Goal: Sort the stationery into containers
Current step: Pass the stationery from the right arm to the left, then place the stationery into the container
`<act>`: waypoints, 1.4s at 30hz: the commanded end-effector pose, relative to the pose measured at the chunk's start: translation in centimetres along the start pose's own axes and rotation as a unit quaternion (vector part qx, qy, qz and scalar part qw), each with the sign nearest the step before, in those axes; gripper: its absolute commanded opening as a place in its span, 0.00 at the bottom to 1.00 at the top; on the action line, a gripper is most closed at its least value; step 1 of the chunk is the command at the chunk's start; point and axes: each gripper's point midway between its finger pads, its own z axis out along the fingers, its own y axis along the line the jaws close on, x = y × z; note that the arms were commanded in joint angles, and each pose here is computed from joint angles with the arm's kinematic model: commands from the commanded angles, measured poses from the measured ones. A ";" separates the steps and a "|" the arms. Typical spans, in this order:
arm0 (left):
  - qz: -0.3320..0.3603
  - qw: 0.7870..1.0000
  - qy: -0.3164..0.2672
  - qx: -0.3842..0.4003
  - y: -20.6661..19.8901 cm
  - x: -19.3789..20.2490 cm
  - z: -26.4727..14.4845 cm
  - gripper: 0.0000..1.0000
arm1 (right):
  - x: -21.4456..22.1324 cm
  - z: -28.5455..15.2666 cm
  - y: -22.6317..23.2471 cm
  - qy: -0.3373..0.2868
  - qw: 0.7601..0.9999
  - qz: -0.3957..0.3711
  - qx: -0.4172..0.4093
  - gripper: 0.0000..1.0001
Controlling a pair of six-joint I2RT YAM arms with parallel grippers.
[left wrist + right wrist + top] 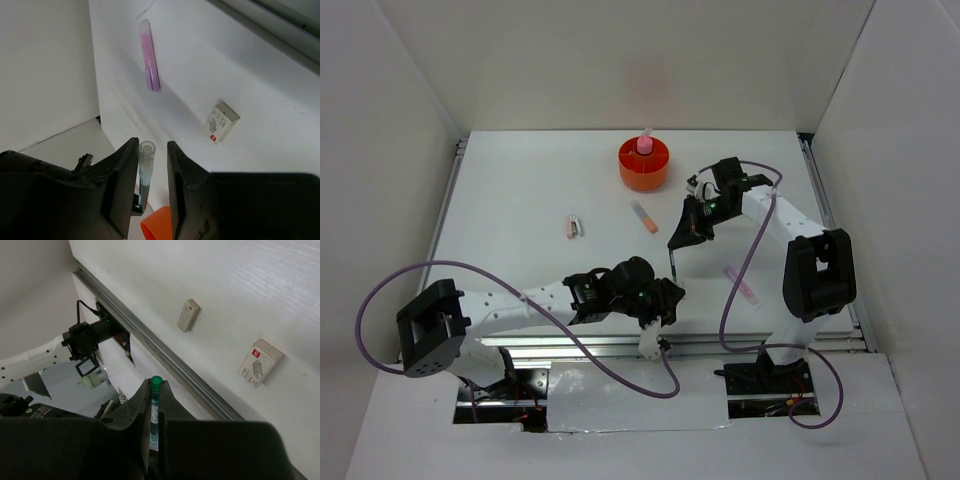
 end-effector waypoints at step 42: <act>-0.609 0.593 -0.065 -0.523 20.1 39.2 -25.9 0.00 | -6.0 -12.5 -6.4 -0.232 0.969 -0.031 0.076 0.71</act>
